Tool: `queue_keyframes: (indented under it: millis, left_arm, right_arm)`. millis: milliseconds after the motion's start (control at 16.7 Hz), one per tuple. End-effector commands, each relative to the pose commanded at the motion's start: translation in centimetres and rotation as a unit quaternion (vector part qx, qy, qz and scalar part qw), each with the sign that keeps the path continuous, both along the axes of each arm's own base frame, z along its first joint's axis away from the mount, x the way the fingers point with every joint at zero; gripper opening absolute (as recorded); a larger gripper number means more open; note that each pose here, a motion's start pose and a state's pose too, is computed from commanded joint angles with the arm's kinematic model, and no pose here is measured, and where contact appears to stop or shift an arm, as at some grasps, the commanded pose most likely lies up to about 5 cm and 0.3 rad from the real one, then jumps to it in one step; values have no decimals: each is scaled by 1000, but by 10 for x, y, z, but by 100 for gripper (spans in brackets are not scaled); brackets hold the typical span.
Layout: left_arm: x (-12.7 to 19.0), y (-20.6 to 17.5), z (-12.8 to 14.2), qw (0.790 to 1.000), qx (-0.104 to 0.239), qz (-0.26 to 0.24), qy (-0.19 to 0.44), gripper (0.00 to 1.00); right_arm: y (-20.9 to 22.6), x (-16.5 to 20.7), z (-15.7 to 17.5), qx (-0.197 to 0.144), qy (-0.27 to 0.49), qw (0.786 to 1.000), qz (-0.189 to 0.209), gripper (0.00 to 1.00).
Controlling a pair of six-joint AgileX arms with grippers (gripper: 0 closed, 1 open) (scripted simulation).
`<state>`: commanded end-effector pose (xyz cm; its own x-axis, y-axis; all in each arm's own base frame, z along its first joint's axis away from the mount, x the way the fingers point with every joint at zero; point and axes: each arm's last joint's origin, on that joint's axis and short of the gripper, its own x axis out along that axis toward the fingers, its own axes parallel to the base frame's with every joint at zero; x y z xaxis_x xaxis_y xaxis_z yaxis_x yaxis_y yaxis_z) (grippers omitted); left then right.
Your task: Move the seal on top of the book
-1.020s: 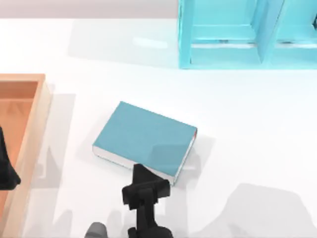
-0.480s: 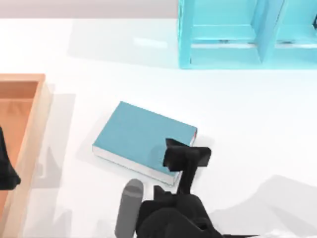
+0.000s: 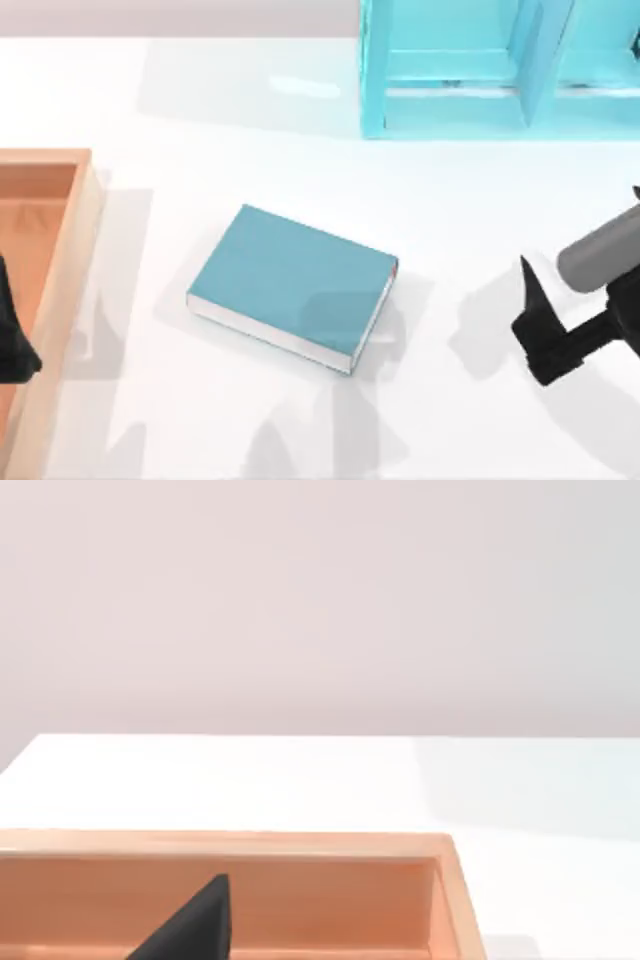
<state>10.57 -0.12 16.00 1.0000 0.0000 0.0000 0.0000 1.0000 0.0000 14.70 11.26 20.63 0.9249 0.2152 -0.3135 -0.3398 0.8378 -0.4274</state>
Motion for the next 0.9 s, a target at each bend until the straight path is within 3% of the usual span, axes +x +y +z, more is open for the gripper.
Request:
queue_keyframes:
  millis: [180, 360, 600, 900]
  left_arm:
    - [0, 0, 0, 1000, 0, 0, 0, 100]
    - [0, 0, 0, 1000, 0, 0, 0, 100]
    - [0, 0, 0, 1000, 0, 0, 0, 100]
    - [0, 0, 0, 1000, 0, 0, 0, 100]
  right_arm:
    - [-58, -16, -8, 126, -30, 990, -63, 100]
    - [-92, -31, -24, 200, -74, 971, -111, 100]
    - [-111, -40, -43, 240, -118, 953, -142, 100]
    - [-114, -41, -46, 245, -127, 950, -146, 100]
